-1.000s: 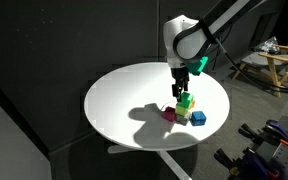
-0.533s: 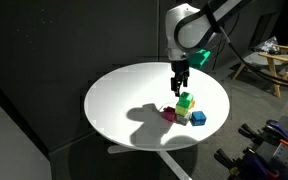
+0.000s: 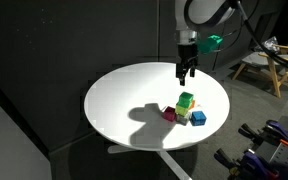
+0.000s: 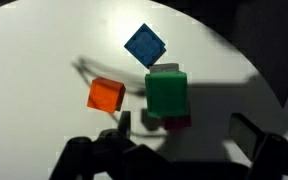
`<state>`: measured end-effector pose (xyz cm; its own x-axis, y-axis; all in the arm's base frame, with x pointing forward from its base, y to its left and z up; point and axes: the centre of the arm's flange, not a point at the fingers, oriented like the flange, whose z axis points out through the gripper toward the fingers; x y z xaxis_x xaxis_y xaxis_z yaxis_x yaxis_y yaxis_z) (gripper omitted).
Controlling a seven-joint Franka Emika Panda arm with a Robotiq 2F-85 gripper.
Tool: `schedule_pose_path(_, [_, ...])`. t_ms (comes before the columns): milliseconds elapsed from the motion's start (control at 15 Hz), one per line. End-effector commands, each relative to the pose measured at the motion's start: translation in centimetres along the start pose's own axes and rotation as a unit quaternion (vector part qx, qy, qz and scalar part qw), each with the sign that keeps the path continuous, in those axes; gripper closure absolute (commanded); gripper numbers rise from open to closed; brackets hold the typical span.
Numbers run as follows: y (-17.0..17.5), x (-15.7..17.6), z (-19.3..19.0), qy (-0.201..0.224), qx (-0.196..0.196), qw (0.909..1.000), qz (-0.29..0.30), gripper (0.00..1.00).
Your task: Pick up the lime green block and put it on the gray block, pick up the green block and put it on the lime green block
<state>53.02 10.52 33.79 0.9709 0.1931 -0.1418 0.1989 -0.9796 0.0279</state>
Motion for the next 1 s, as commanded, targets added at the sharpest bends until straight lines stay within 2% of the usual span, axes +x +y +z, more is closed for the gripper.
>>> schedule_pose_path(0, [1.0,-3.2,-2.9,0.004,-0.002,0.9986,0.053,0.0])
schedule_pose_path(400, [2.5,-6.6,-5.5,-0.004,-0.007,0.993,0.118,0.0])
schedule_pose_path(933, [4.0,-10.5,-7.7,-0.012,-0.001,0.99,0.14,0.0])
